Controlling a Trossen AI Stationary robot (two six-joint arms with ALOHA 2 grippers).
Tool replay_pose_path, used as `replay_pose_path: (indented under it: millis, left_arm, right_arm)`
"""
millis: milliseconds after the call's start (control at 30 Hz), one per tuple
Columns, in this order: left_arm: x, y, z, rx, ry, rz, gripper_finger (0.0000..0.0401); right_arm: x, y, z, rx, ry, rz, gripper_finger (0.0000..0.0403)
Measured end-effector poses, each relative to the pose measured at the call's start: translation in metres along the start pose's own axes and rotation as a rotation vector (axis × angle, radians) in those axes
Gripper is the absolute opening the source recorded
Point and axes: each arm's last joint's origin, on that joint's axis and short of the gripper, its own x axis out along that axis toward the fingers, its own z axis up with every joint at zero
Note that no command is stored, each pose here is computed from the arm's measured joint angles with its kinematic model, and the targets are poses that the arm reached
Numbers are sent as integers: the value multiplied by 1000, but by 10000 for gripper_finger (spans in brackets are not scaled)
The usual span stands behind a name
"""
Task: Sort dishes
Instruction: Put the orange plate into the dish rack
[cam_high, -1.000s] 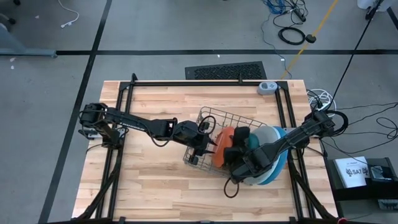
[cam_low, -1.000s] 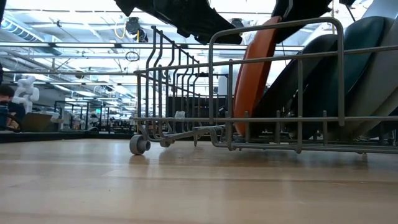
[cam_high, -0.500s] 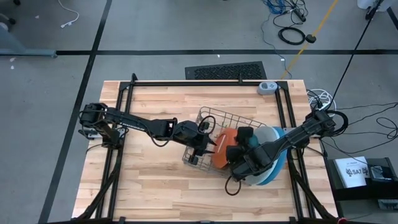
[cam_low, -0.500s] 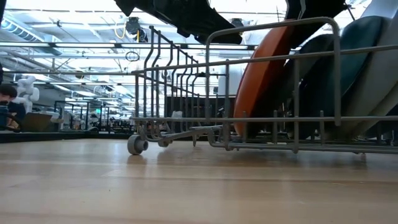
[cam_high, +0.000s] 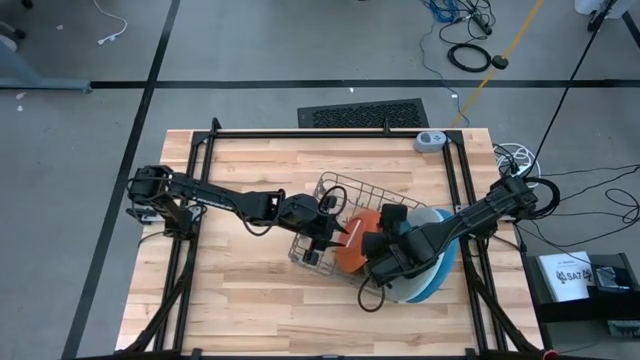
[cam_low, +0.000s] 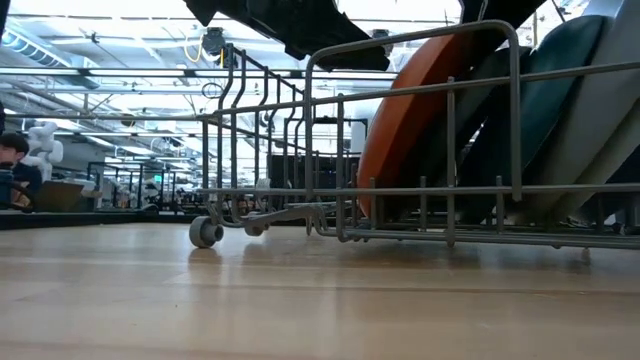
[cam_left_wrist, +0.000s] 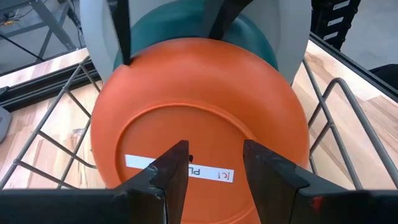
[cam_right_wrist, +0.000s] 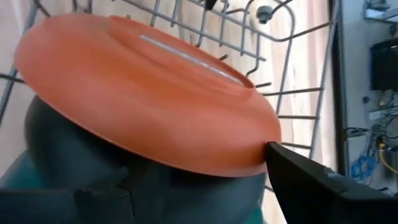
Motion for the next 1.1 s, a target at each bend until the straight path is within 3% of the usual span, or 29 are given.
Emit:
replay_pose_path:
  millis: [400, 600, 1100]
  left_arm:
    - [0, 0, 0, 0, 0, 0, 154]
    - [0, 0, 0, 0, 0, 0, 154]
    - [21, -11, 4, 7, -147, -59, 154]
  right_arm:
    - [-5, -1, -2, -11, 86, 120, 244]
    - [-20, -4, 7, 3, 49, 181, 247]
    - [-13, -9, 13, 14, 70, 175, 267]
